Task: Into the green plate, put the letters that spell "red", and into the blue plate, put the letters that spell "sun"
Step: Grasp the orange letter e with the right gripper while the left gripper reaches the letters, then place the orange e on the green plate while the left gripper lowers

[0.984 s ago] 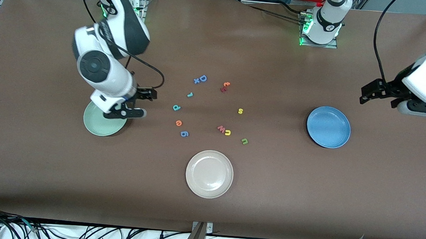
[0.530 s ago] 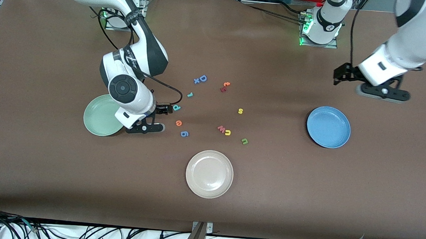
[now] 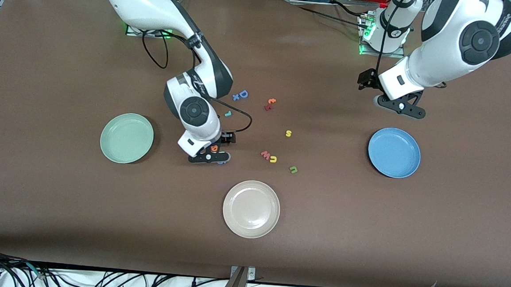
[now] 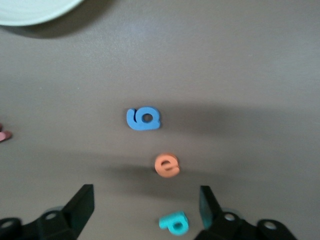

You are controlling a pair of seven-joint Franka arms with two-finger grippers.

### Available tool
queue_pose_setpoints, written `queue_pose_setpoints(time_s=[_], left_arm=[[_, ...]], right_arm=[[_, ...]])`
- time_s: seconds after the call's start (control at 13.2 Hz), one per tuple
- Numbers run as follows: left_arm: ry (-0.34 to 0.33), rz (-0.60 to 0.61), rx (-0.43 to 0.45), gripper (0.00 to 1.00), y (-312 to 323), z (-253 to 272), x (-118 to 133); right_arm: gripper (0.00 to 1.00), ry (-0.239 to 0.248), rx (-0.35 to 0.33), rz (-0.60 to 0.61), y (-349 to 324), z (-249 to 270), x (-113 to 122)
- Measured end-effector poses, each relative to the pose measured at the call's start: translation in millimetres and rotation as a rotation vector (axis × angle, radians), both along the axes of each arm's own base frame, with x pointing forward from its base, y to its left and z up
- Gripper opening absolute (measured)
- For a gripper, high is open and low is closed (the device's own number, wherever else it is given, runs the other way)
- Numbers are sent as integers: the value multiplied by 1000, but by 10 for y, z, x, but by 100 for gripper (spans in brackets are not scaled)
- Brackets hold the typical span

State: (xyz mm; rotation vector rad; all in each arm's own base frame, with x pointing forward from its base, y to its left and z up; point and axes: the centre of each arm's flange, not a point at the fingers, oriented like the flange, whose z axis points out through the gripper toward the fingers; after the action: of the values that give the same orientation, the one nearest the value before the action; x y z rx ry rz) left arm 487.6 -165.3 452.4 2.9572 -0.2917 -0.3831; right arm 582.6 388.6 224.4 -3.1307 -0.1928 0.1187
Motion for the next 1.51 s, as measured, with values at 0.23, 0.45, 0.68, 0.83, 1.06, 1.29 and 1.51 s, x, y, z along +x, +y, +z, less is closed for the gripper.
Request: queue_pose_setpoints(time_s=[0.23, 0.45, 0.68, 0.83, 1.06, 1.29, 1.51], left_arm=[[16, -7, -15, 100, -229, -565, -137], [-29, -4, -5, 100, -676, -900, -329], [-53, 91, 14, 96, -1046, -1060, -494], [-49, 220, 33, 95, -1228, -1172, -557], [-133, 281, 131, 96, -1371, -1290, -580], [-303, 205, 236, 96, -1391, -1387, -425], [-307, 260, 241, 96, -1588, -1598, -207]], right_arm=[[70, -11, 1, -9, -61, -250, 8], [63, -17, 4, -10, -91, -351, -34], [58, -15, -7, -6, -116, -385, -48], [56, -17, -20, 4, -137, -411, -57], [52, -21, -20, 7, -138, -418, -58], [31, -22, -20, 8, -140, -421, -60], [28, -23, -20, 8, -139, -419, -60]])
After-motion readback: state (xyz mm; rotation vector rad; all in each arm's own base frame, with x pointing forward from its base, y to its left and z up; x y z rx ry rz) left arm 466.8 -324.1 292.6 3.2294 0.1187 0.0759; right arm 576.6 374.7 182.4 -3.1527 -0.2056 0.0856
